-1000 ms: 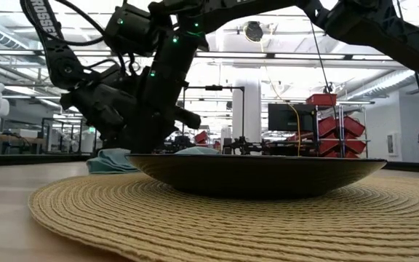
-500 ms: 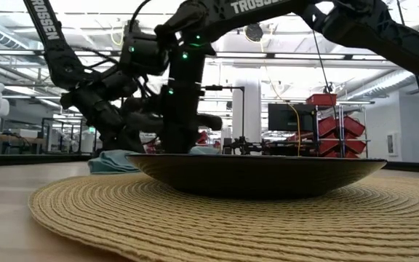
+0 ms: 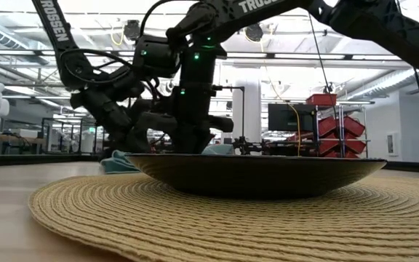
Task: Set table place
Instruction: Fold the blue napkin
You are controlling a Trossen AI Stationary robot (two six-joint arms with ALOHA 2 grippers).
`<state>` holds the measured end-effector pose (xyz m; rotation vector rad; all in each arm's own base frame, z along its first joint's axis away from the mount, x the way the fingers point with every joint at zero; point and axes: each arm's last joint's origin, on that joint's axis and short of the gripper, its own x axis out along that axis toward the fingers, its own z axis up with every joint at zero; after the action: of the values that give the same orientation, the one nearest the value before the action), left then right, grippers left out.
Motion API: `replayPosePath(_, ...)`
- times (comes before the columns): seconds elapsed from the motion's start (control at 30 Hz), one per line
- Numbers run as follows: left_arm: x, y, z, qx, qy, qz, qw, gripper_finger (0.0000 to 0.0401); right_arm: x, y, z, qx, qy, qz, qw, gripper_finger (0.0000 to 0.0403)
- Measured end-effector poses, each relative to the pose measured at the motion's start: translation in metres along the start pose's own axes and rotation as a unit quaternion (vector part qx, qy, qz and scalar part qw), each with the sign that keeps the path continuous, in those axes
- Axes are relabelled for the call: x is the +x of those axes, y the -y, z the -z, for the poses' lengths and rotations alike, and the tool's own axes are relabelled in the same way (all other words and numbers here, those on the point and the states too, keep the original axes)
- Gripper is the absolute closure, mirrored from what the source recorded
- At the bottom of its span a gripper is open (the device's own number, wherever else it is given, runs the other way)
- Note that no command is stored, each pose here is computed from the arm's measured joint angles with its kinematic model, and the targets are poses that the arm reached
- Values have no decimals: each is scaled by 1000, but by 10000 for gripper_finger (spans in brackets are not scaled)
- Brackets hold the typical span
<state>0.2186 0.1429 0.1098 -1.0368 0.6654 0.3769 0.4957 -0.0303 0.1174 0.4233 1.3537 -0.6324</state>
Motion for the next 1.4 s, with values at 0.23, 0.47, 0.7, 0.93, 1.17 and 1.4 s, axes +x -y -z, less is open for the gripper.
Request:
replayPosePath(0.23, 13, 21, -20, 21, 0, 22, 1000, 401, -2, 8, -4, 8, -10, -5, 1000, 365)
replayPosePath(0.47, 38, 26, -30, 26, -21, 34, 999, 401, -3, 14, 2, 10, -44, 17, 999, 365)
replayPosePath(0.7, 46, 28, -40, 32, -11, 38, 999, 401, -3, 21, 2, 5, -61, 37, 997, 365)
replayPosePath(0.93, 46, 35, -50, 43, 6, 29, 999, 401, -2, 33, 1, 0, -78, 62, 995, 365)
replayPosePath(1.17, 46, 30, -43, 48, -25, 18, 998, 401, -3, 32, 1, 3, -74, 63, 995, 365)
replayPosePath(1.4, 45, 26, -37, 58, -48, 16, 997, 401, -15, 25, 5, 9, -49, 68, 996, 364)
